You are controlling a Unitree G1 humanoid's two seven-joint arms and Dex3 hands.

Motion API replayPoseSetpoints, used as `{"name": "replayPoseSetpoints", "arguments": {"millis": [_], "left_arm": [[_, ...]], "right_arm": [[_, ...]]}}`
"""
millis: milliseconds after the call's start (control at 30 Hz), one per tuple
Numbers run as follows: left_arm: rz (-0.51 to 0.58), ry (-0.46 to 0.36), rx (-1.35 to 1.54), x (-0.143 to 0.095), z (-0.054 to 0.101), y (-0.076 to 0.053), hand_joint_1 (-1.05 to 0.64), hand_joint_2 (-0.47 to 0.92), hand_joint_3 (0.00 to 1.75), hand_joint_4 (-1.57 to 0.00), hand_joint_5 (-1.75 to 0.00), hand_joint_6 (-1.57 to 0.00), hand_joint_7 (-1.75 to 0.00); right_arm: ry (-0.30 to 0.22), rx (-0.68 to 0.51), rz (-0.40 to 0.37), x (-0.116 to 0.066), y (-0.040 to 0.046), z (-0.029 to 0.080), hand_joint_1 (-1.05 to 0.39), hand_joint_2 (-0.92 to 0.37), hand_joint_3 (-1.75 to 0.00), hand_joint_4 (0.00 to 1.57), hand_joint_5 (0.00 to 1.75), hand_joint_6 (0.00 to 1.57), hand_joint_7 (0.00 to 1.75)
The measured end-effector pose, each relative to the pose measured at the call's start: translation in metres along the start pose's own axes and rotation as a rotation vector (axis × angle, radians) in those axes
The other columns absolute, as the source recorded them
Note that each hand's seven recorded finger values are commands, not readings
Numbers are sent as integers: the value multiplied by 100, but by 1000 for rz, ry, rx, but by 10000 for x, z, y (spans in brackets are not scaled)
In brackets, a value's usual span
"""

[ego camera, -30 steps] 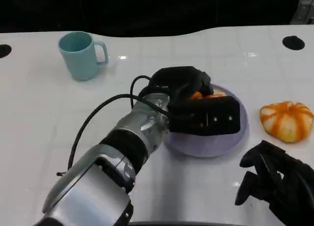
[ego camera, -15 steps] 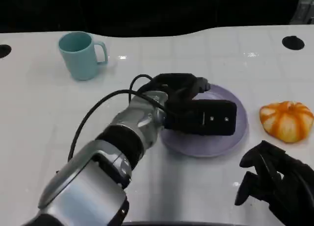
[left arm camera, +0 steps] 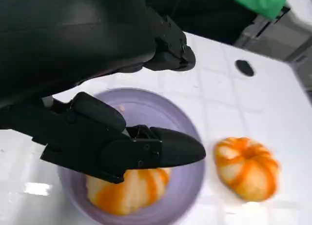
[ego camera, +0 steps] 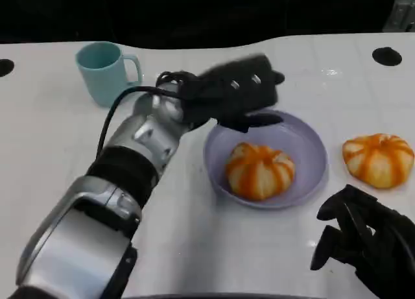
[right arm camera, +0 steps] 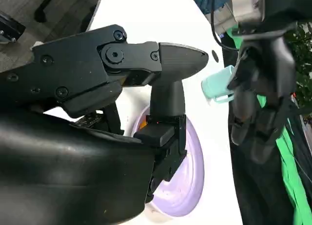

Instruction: Grasp the bread from the table and place it into the plate.

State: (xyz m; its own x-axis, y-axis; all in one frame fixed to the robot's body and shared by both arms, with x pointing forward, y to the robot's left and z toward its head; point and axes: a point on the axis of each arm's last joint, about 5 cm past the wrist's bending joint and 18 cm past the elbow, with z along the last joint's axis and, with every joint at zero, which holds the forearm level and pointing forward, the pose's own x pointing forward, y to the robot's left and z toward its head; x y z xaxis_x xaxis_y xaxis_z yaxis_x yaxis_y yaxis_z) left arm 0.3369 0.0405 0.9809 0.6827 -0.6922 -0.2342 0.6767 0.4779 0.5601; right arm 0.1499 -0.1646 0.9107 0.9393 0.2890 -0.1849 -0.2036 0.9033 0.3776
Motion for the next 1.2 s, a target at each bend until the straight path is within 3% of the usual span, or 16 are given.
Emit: {"name": "replayPoseSetpoints", "arguments": {"millis": [300,433,567,600,667,733,800,900,1067,1200], "left_arm": [[52,-84,-267,-312,-282,-22,-64,92,49,-35,-37,-45,-9],[80,-153,-499,-517,-404,-42,-56,92,51,-38,-72,-57,-9],[81,-178,-625,-635,-468,-70,-56,92,52,-37,-79,-58,-9],[79,-179,-631,-640,-462,-65,-59,92,46,-53,-106,-70,-32],[106,-235,-783,-738,-478,-92,-61,92,43,-61,-128,-70,-66],[121,-286,-980,-851,-530,-207,-62,92,42,-64,-152,-64,-108],[144,-298,-1147,-979,-620,-363,-61,92,40,-66,-166,-60,-132],[206,-283,-1309,-1149,-705,-545,-61,92,40,-69,-173,-58,-146],[278,-288,-1414,-1336,-650,-628,-58,92,41,-75,-175,-56,-162],[298,-263,-1467,-1463,-674,-789,-58,92,41,-78,-175,-56,-172]], "right_arm": [[-1,4,-6,8,-2,-1,-44,-92,-41,62,175,47,164],[0,6,-5,11,4,-4,-44,-92,-41,61,175,46,164],[1,5,-6,11,7,-7,-44,-92,-41,61,175,46,163],[1,5,-5,11,8,-7,-44,-92,-41,62,175,46,163],[0,4,0,17,16,-5,-44,-92,-42,62,175,47,163],[1,3,-4,15,9,-6,-44,-92,-41,62,175,47,163],[1,3,-3,18,11,-3,-44,-92,-41,63,175,47,163],[-1,3,-4,25,13,3,-44,-92,-41,63,175,48,162],[-4,3,1,34,18,10,-43,-92,-42,62,175,47,162],[-2,2,0,29,13,9,-44,-92,-42,62,175,47,162]]}}
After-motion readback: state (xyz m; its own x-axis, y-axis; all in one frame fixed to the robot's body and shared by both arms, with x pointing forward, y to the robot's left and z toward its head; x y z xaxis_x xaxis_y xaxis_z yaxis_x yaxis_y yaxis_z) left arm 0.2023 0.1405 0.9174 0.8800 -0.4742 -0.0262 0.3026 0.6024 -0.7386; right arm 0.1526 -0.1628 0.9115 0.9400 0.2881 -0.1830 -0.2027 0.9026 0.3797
